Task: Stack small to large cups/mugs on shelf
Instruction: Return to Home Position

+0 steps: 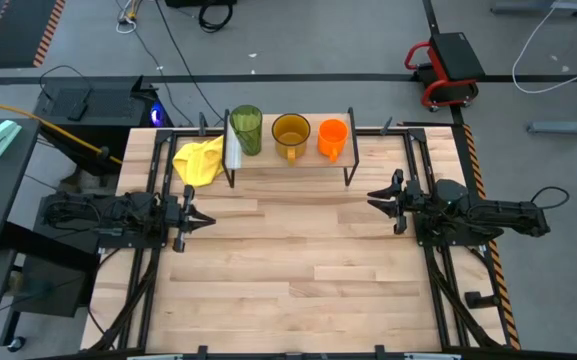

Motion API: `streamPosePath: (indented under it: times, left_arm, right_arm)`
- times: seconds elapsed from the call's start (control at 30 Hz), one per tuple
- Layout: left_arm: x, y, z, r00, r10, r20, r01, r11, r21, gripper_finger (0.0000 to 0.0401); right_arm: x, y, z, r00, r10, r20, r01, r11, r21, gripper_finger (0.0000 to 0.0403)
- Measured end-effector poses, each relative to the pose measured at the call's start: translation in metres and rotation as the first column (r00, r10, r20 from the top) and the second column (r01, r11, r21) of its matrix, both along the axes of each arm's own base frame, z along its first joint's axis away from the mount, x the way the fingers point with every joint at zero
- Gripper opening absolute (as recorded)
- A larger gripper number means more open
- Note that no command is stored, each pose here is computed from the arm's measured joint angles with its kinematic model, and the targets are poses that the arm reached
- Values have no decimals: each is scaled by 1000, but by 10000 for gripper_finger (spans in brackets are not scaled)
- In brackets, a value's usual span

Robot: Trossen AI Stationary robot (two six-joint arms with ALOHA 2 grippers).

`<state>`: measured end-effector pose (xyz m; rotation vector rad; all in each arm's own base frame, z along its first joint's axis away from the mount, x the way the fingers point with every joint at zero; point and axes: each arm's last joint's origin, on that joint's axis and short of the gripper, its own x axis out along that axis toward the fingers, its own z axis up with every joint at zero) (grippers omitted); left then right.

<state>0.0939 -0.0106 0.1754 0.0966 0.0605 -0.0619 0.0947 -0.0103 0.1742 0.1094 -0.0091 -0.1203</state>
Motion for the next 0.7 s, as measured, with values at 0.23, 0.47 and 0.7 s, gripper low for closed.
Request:
streamPosePath:
  times: [0.23, 0.47, 0.7]
  left_arm:
    - [0, 0, 0, 1000, 0, 0, 0, 1000, 0, 30]
    - [0, 0, 0, 1000, 0, 0, 0, 1000, 0, 36]
    - [0, 0, 0, 1000, 0, 0, 0, 1000, 0, 26]
  right_arm:
    - [0, 0, 0, 1000, 0, -1, 0, 1000, 0, 105]
    - [0, 0, 0, 1000, 0, -1, 0, 1000, 0, 105]
    - [0, 0, 0, 1000, 0, -1, 0, 1000, 0, 105]
